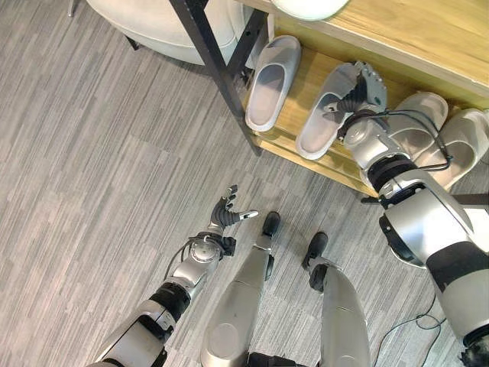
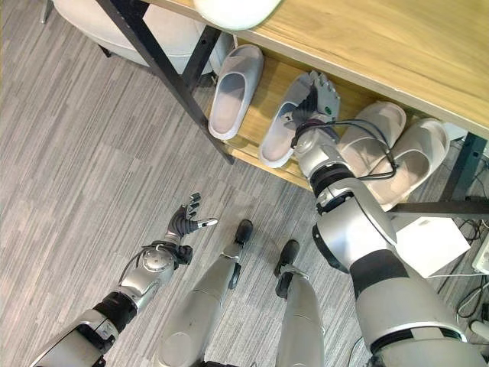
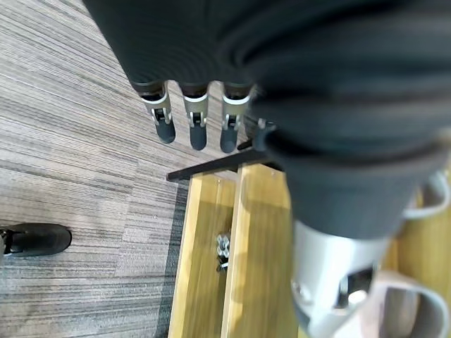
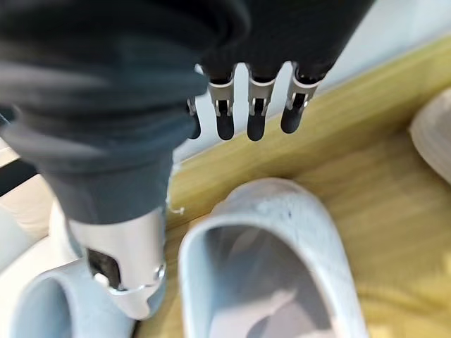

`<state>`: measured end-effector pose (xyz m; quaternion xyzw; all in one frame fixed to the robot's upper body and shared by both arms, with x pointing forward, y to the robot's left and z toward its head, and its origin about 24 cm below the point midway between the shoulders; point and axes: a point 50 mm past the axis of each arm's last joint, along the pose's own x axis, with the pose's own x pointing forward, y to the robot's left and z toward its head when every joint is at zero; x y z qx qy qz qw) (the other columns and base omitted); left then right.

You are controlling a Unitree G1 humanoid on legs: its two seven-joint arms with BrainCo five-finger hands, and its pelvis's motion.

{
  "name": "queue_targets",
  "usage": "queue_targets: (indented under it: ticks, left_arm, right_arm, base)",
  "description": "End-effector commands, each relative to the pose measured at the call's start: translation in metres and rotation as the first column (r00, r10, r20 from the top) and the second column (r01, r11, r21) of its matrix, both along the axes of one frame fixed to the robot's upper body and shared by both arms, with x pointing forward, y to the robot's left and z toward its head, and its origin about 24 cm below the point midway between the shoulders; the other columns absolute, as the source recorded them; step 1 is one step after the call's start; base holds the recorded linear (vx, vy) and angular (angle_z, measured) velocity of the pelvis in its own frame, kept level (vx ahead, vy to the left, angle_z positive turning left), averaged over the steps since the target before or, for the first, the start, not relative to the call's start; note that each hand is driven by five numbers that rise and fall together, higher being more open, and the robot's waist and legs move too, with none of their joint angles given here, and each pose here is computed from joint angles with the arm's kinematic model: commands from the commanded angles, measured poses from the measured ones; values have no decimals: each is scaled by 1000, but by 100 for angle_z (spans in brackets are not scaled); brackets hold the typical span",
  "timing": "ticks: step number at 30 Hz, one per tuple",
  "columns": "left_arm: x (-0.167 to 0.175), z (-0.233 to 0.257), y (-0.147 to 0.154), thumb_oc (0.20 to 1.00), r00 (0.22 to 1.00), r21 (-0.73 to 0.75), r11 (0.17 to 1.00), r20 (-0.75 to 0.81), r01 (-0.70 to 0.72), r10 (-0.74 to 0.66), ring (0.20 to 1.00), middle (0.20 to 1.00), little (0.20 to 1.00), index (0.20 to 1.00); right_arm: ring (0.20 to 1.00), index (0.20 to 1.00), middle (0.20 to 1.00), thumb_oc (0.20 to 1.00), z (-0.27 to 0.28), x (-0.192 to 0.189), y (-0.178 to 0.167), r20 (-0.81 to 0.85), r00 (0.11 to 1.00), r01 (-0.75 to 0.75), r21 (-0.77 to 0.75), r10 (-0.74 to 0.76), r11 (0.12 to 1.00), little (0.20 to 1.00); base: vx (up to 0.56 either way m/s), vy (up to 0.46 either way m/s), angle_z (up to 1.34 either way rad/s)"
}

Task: Arrange the slippers neatly on the shoe rack.

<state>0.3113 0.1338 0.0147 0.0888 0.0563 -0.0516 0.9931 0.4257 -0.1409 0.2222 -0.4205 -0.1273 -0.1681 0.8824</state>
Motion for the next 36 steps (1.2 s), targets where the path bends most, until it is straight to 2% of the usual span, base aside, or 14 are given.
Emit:
queue_targets:
  ticks: [1,5,6,9,10,15,16,23,25,33,36]
  left_arm:
    - [-7,-10,4,1000,998,-28,998,-22,-54,54,1000,1000,1000,1000]
    - [-11,-16,10,1000,993,-20,995,-52,-103,101,1000,1000,1000,1000]
    - [-12,-18,9,1000,993,-18,994,-56,-106,105,1000,1000,1000,1000]
    - [-17,-24,11,1000,991,-4,994,-77,-107,106,1000,1000,1000,1000]
    - [-19,-27,14,1000,991,3,994,-85,-105,105,1000,1000,1000,1000]
    - [-17,-24,11,1000,994,7,997,-75,-79,79,1000,1000,1000,1000]
    - [-17,-23,10,1000,995,2,997,-71,-74,74,1000,1000,1000,1000]
    - [-17,-24,7,1000,995,11,998,-77,-57,58,1000,1000,1000,1000]
    - [-15,-23,5,1000,995,13,998,-71,-66,67,1000,1000,1000,1000]
    - [-11,-18,4,1000,995,10,996,-48,-86,87,1000,1000,1000,1000]
    - [-12,-20,7,1000,994,25,995,-56,-93,94,1000,1000,1000,1000]
  right_arm:
    - [1000,1000,1000,1000,3,-3,-8,76,997,9,95,-16,995,1000]
    - [1000,1000,1000,1000,-17,-14,2,130,991,-55,285,18,957,1000]
    - [1000,1000,1000,1000,-22,-17,3,142,990,-61,371,8,926,1000]
    - [1000,1000,1000,1000,-45,-19,4,90,996,-53,483,11,874,1000]
    - [1000,1000,1000,1000,-54,-19,7,56,998,-63,578,37,813,1000]
    - [1000,1000,1000,1000,-64,-13,6,-9,996,-52,727,85,684,1000]
    - [1000,1000,1000,1000,-62,-12,5,-7,996,-55,741,90,669,1000]
    - [1000,1000,1000,1000,-36,-6,8,24,997,-76,651,80,756,1000]
    - [1000,1000,1000,1000,-35,-8,15,33,998,-67,584,58,809,1000]
    - [1000,1000,1000,1000,-45,-8,7,-13,1000,-10,591,22,807,1000]
    - [1000,1000,1000,1000,-61,-11,-9,-52,998,49,609,-21,792,1000]
  base:
    - [-13,22,-32]
    - [-16,14,-18]
    - [-13,-13,-35]
    - [-12,-24,-20]
    - [-4,-28,-8]
    - [1,-6,-1]
    - [0,0,0]
    - [23,9,12]
    - [29,26,5]
    - [5,11,-3]
    - [-10,-11,-8]
